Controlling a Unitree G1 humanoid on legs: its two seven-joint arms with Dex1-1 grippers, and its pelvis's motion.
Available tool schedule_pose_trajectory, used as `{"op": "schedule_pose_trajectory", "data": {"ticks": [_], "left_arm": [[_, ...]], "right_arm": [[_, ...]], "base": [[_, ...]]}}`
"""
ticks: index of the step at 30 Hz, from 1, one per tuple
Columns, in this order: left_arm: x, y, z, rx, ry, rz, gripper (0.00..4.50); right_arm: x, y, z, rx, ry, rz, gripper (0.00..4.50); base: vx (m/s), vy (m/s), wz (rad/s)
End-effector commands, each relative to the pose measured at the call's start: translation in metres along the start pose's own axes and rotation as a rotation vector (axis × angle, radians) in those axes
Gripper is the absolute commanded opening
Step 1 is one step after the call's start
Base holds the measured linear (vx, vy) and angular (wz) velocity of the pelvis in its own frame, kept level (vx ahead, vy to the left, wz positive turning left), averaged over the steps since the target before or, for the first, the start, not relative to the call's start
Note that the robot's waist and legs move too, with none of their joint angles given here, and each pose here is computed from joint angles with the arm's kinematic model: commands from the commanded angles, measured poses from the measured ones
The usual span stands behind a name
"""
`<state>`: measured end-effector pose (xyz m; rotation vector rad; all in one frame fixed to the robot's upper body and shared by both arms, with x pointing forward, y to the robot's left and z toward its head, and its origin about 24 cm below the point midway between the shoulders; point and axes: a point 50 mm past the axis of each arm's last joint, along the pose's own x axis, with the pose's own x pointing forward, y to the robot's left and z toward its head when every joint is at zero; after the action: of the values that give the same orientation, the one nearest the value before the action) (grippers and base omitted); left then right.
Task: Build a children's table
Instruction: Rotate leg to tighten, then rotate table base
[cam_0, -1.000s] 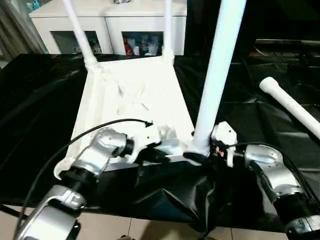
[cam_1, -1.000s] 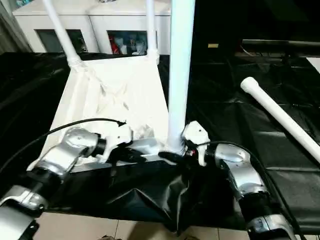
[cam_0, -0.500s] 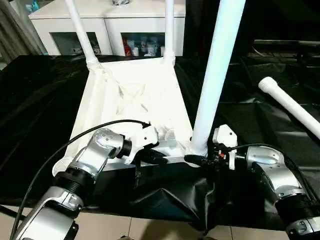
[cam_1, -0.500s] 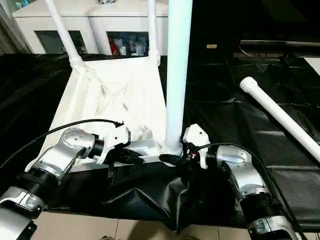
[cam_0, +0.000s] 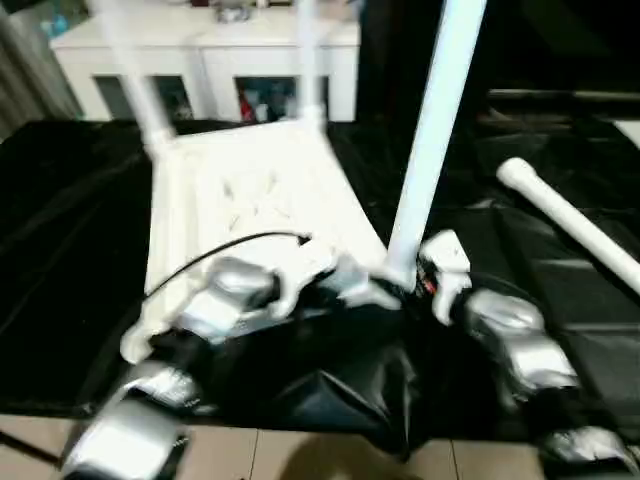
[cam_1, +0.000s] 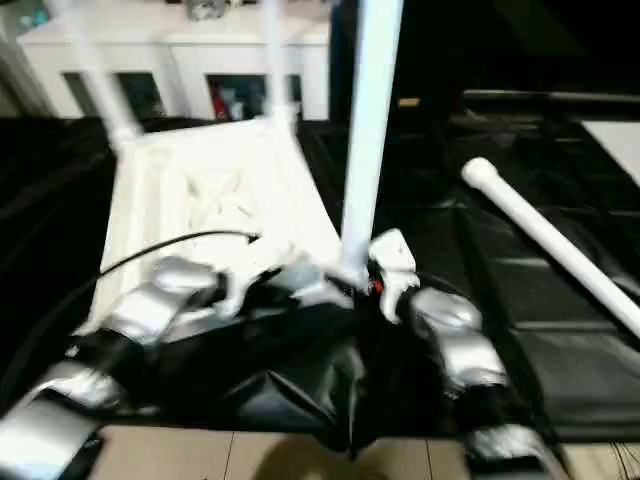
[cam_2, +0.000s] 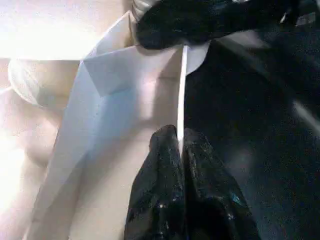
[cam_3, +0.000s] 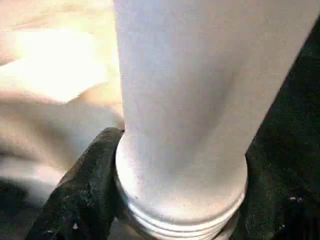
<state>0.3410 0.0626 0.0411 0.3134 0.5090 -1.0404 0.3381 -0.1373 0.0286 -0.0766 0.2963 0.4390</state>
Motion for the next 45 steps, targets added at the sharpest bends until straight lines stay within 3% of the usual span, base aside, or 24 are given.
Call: {"op": "schedule_pose_trajectory", "data": {"ticks": [1,5,9,11,13,14,16,19,20,22,29,33,36,38,39,42,43,45], "left_arm": [[0.007,0.0,-0.009,-0.052,0.044,0.087,0.0],[0.02,-0.003,0.004,-0.063,0.021,0.163,0.0],[0.023,-0.004,0.008,-0.047,0.004,0.15,0.0],[0.023,-0.005,0.01,-0.028,-0.009,0.129,0.0],[0.024,-0.006,0.011,-0.019,-0.022,0.115,0.0],[0.025,-0.007,0.012,-0.007,-0.032,0.112,0.0],[0.026,-0.008,0.015,0.022,-0.064,0.1,0.0],[0.027,-0.009,0.017,0.037,-0.09,0.098,0.0],[0.026,-0.009,0.02,0.041,-0.125,0.111,0.0],[0.025,-0.009,0.028,0.016,-0.197,0.098,0.44],[0.016,-0.002,0.041,-0.006,-0.31,0.119,0.98],[-0.014,0.02,0.048,0.026,-0.375,0.237,1.37],[-0.044,0.038,0.044,0.052,-0.377,0.373,1.55],[-0.082,0.05,0.035,0.08,-0.351,0.476,1.76],[-0.082,0.05,0.035,0.08,-0.351,0.476,1.83],[-0.13,0.063,0.019,0.132,-0.276,0.63,2.04],[-0.13,0.063,0.019,0.132,-0.276,0.63,2.12],[-0.172,0.072,0.002,0.131,-0.133,0.771,2.32]], "right_arm": [[0.004,0.01,-0.025,0.057,0.121,-0.074,2.73],[0.015,0.015,-0.02,0.005,0.135,-0.184,2.73],[0.02,0.019,-0.013,0.035,0.086,-0.159,2.73],[0.02,0.019,-0.005,0.08,0.025,-0.149,3.43],[0.019,0.016,0.0,0.107,-0.019,-0.16,3.45],[0.019,0.014,0.001,0.103,-0.031,-0.163,3.45],[0.017,0.009,0.004,0.079,-0.042,-0.198,3.87],[0.014,0.003,0.006,0.057,-0.049,-0.22,3.88],[0.008,-0.002,0.008,0.03,-0.052,-0.219,3.88],[-0.01,-0.011,0.009,-0.005,-0.061,-0.224,3.89],[-0.04,-0.013,0.002,0.005,-0.065,-0.261,3.89],[-0.048,0.0,-0.003,0.024,-0.062,-0.22,3.89],[-0.05,0.009,-0.009,0.04,-0.022,-0.166,3.89],[-0.052,0.018,-0.014,0.037,0.026,-0.115,3.89],[-0.052,0.018,-0.014,0.037,0.026,-0.115,3.89],[-0.047,0.023,-0.017,0.026,0.062,-0.08,3.89],[-0.047,0.023,-0.017,0.026,0.062,-0.08,3.89],[-0.043,0.029,-0.019,0.019,0.086,-0.032,3.89]], "base": [[-0.052,0.01,-0.03],[-0.017,0.004,-0.01],[0.0,0.0,0.0],[0.0,0.0,0.0],[0.0,0.0,0.0],[0.0,0.0,0.0],[0.0,0.0,0.0],[0.0,0.0,0.0],[0.0,0.0,0.0],[0.0,0.0,0.0],[0.0,0.0,0.0],[0.014,-0.001,-0.01],[0.035,-0.013,-0.01],[0.082,-0.022,-0.02],[0.084,-0.023,-0.03],[0.019,-0.007,0.0],[0.0,0.0,0.0],[0.0,0.0,0.0]]}}
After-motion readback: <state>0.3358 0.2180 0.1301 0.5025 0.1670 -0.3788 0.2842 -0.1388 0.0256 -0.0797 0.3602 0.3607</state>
